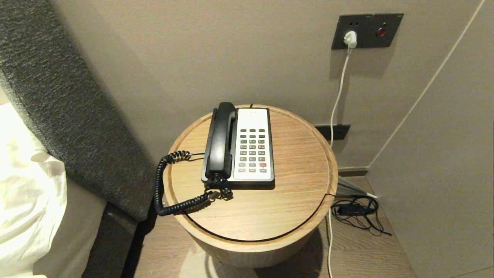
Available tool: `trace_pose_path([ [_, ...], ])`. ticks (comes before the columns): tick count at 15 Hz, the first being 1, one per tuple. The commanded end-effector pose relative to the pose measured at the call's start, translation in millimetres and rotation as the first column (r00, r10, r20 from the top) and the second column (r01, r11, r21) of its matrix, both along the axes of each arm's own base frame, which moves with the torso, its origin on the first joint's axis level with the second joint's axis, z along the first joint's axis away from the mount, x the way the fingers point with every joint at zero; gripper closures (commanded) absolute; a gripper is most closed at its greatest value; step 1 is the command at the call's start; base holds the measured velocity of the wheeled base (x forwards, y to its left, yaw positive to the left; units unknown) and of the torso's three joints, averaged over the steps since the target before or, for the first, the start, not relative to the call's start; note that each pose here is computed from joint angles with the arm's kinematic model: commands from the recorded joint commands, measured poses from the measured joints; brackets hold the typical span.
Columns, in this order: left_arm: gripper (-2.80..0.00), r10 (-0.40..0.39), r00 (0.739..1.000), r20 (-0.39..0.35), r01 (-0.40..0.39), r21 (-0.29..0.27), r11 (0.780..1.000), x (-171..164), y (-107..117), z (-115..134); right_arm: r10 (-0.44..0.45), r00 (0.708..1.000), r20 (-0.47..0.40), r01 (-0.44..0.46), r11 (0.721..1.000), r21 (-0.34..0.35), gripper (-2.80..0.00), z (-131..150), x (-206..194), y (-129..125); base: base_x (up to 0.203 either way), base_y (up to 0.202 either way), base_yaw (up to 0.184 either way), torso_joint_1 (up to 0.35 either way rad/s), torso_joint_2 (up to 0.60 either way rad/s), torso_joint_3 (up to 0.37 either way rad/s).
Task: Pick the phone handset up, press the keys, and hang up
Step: Pick up the desk phone handset
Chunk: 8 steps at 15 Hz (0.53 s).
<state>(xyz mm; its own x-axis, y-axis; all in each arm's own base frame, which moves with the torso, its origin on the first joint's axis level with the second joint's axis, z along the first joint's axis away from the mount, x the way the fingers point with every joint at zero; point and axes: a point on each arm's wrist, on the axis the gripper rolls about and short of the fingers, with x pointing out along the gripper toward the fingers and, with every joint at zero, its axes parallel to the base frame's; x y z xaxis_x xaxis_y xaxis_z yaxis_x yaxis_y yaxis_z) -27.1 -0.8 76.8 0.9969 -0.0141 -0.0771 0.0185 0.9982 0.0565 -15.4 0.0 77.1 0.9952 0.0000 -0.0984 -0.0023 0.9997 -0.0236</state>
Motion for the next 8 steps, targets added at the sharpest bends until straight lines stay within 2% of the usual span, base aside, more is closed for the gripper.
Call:
trace_pose_path([
  [1, 0.0, 0.0, 1.0, -0.001, 0.0, 0.0, 1.0, 0.0, 0.0, -0.2, 0.0, 1.0, -0.001, 0.0, 1.0, 0.001, 0.0, 0.1, 0.1, 0.0, 0.0, 0.0, 0.0, 0.0, 0.0, 0.0],
  [5, 0.0, -0.001, 1.0, -0.004, 0.001, 0.014, 1.0, -0.1, 0.0, -0.2, 0.0, 1.0, 0.0, 0.0, 1.0, 0.0, 0.0, 0.0, 0.0, 0.0, 0.0, 0.0, 0.0, 0.0, 0.0, 0.0],
  [8, 0.0, 0.002, 1.0, -0.001, -0.002, 0.001, 1.0, 0.0, 0.0, -0.2, 0.0, 1.0, -0.001, 0.0, 1.0, 0.0, 0.0, 0.1, 0.1, 0.0, 0.0, 0.0, 0.0, 0.0, 0.0, 0.0],
])
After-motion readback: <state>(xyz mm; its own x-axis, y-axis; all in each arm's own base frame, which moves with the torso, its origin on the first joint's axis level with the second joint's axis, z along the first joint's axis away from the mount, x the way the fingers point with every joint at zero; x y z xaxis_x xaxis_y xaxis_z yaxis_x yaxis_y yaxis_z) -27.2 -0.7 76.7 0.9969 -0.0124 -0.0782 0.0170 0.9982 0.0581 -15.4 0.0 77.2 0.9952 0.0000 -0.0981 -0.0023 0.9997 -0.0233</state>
